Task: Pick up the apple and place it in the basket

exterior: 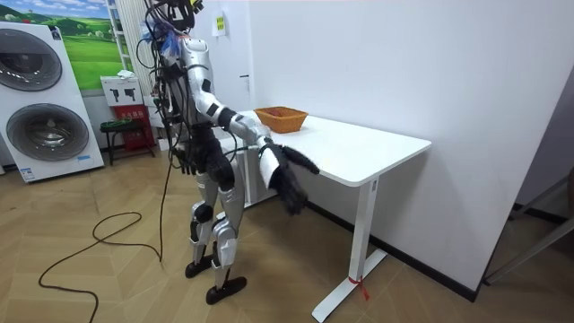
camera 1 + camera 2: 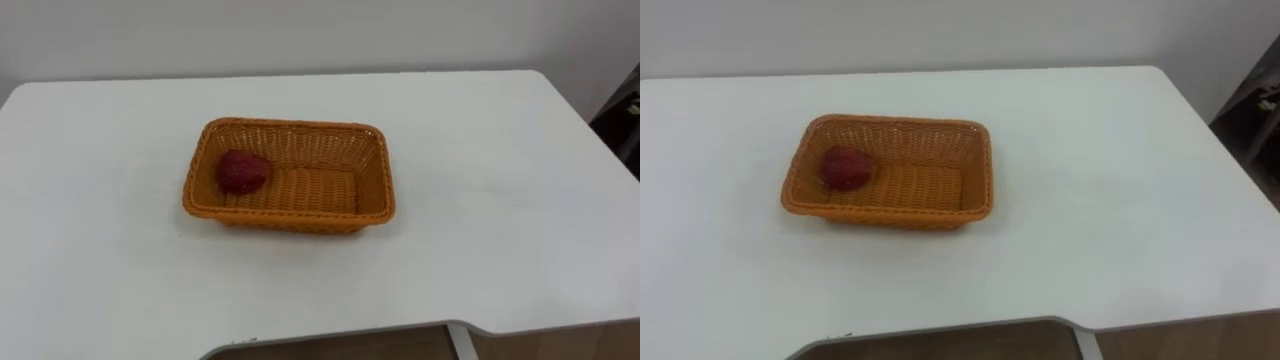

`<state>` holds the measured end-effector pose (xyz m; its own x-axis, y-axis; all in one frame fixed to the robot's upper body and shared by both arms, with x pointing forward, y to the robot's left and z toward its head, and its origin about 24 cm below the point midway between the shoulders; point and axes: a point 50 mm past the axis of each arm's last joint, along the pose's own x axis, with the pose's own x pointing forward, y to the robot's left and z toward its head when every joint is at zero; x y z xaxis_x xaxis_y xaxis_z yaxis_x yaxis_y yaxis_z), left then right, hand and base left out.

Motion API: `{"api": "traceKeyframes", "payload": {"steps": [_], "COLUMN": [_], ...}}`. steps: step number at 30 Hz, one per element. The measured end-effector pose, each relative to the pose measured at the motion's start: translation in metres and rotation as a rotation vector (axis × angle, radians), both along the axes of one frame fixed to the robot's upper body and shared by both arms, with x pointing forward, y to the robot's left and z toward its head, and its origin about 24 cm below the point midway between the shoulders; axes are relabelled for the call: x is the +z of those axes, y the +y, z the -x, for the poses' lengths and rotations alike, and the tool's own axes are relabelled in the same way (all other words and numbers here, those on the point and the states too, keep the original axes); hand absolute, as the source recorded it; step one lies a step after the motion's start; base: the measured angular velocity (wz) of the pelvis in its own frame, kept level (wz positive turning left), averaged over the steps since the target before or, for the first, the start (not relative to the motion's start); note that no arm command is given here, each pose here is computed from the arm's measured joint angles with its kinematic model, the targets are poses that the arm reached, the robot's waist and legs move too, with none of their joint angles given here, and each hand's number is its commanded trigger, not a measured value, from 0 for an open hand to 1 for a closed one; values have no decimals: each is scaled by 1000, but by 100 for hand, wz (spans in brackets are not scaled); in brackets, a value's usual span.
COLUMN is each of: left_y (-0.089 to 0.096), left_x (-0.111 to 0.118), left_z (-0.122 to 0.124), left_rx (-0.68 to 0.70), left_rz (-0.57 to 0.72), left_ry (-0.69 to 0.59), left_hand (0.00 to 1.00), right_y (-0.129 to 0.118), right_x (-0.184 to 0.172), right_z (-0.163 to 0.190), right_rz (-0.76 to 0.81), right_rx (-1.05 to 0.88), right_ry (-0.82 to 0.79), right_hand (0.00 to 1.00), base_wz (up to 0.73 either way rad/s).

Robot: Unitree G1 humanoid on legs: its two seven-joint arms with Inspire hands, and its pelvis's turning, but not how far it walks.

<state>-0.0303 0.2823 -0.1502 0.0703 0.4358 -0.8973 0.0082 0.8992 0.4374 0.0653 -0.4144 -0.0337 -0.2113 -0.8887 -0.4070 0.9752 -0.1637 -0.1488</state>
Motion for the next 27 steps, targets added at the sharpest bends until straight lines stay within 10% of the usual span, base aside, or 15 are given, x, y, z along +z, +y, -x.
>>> {"api": "traceKeyframes", "payload": {"steps": [7,15,27], "left_y": [-3,-14,-31], "left_x": [-1,-6,-13], "left_z": [-7,-11,-22], "left_rx": [4,-10,-102], "left_rz": [9,58,104], "left_ry": [-20,0,20], "left_hand": [0,0,0], "right_y": [46,114,151], "right_x": [-65,-113,-130], "right_z": [65,96,44], "right_rz": [-303,-643,-708], "right_rx": [-81,348,1069], "right_ry": [219,535,668], "right_hand": [0,0,0], "base_wz": [-1,-7,-1]}}
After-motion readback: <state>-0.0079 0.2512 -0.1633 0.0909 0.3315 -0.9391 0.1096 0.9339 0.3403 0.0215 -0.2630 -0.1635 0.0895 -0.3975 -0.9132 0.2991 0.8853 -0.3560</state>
